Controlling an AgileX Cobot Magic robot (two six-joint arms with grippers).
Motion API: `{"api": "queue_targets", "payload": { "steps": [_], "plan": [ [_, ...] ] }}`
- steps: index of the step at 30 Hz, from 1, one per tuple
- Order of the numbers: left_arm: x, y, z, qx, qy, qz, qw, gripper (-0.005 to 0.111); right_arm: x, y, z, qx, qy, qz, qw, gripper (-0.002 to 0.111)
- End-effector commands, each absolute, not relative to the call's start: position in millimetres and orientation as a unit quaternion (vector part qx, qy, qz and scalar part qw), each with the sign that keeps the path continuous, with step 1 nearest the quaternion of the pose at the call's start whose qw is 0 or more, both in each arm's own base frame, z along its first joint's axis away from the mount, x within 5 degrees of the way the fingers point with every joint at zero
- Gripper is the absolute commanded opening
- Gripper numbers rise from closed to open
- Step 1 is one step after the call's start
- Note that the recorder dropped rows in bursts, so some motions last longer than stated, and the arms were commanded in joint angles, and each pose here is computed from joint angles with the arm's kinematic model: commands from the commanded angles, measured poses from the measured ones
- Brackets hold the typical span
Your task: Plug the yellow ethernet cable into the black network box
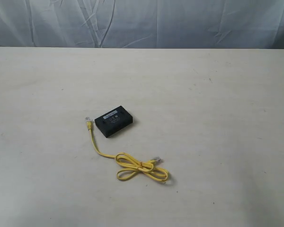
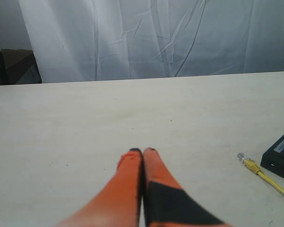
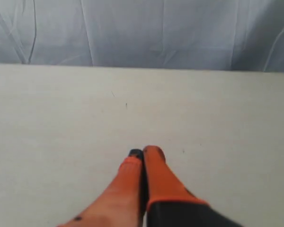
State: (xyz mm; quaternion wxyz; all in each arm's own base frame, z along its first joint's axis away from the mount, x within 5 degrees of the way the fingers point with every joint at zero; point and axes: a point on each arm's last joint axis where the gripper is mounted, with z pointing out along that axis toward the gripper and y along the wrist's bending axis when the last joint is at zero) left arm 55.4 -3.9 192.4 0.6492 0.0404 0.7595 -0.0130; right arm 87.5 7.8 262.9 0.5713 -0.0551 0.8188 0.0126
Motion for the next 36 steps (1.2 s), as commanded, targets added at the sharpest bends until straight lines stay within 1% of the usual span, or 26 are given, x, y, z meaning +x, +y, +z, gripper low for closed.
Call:
{"api": "queue_targets", "payload": {
  "steps": [1,3,5,10,12,16,19,22,26,31,36],
  "plan": [
    [55,-4,192,0.037,0.755,-0.012,0.654,0.0,98,8,260,-0.055,0.842,0.012,0.536,0.0],
    [55,-4,192,0.037,0.755,-0.012,0.654,0.0,102,11,255,-0.039,0.854,0.035,0.517,0.0],
    [55,-4,192,0.037,0.755,-0.012,0.654,0.0,108,14,249,-0.026,0.875,0.055,0.481,0.0],
    [55,-4,192,0.037,0.755,-0.012,0.654,0.0,132,17,248,-0.028,0.926,0.059,0.372,-0.001],
    [55,-4,192,0.037,0.755,-0.012,0.654,0.0,147,22,251,-0.016,0.94,0.079,0.331,-0.001],
    [55,-4,192,0.037,0.755,-0.012,0.654,0.0,175,36,252,-0.042,0.957,0.109,0.267,-0.001],
    [55,-4,192,0.037,0.755,-0.012,0.654,0.0,196,57,246,-0.082,0.963,0.12,0.226,-0.001],
    [55,-4,192,0.037,0.755,-0.012,0.654,0.0,211,93,241,-0.138,0.962,0.135,0.195,-0.001],
    [55,-4,192,0.037,0.755,-0.012,0.654,0.0,228,155,238,-0.223,0.948,0.151,0.168,-0.001],
    [55,-4,192,0.037,0.755,-0.011,0.654,0.0,243,234,238,-0.307,0.922,0.17,0.165,-0.001],
    [55,-4,192,0.038,0.755,-0.011,0.654,0.0,248,303,227,-0.366,0.898,0.181,0.162,-0.001]
  ]
}}
